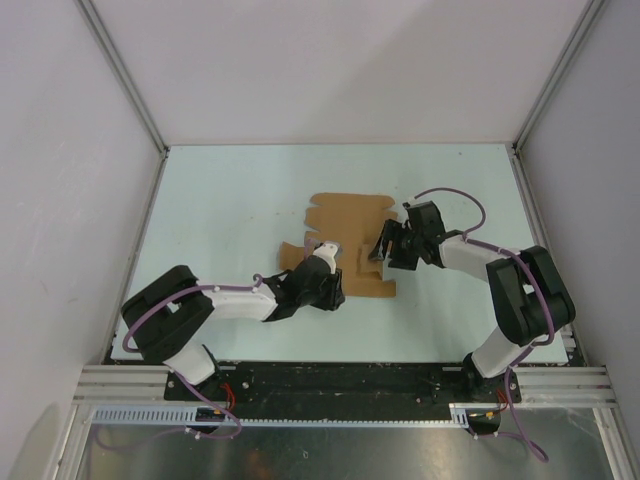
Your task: Fold the paper box
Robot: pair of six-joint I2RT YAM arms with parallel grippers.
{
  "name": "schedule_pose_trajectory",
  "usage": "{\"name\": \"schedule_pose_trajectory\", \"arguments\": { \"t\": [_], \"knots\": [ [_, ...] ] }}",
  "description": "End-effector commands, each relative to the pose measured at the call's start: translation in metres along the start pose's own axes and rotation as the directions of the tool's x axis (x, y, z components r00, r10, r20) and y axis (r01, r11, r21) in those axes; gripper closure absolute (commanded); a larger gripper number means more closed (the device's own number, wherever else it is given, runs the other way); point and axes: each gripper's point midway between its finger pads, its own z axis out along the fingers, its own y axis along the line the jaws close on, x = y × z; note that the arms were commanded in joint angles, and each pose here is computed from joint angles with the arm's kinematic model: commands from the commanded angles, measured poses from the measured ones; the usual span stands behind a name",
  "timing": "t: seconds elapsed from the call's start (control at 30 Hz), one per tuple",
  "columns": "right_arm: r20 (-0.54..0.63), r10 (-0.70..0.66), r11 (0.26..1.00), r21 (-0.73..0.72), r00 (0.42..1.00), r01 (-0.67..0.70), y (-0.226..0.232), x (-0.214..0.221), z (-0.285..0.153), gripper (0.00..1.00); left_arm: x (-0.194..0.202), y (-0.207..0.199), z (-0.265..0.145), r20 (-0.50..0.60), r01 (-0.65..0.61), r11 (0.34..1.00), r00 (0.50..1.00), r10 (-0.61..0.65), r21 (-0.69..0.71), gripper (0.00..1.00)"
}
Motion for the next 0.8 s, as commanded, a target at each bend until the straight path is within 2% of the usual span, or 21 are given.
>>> {"name": "schedule_pose_trajectory", "arguments": {
  "t": [0.0, 0.13, 0.2, 0.43, 0.77],
  "knots": [
    [0.045, -0.016, 1.0, -0.008, 0.999, 0.017, 0.007, -0.014, 0.0, 0.32, 0.006, 0.005, -0.005, -0.014, 0.012, 1.0, 1.0, -0.012, -0.014, 0.62],
    [0.056, -0.023, 1.0, 0.003, 0.998, 0.023, 0.006, -0.016, -0.002, 0.44, 0.007, 0.005, -0.005, -0.015, 0.012, 1.0, 1.0, -0.012, -0.015, 0.62],
    [0.059, -0.026, 1.0, 0.004, 0.998, 0.025, 0.005, -0.017, -0.003, 0.46, 0.007, 0.005, -0.005, -0.017, 0.012, 1.0, 1.0, -0.012, -0.015, 0.62],
    [0.055, -0.035, 0.999, 0.028, 0.998, 0.033, 0.001, -0.015, -0.003, 0.64, 0.007, 0.004, -0.005, -0.017, 0.013, 1.0, 1.0, -0.014, -0.012, 0.62],
    [0.07, -0.073, 0.993, 0.093, 0.995, 0.067, -0.011, -0.017, -0.011, 0.84, 0.006, 0.003, -0.005, -0.016, 0.015, 1.0, 1.0, -0.015, -0.008, 0.63]
  ]
}}
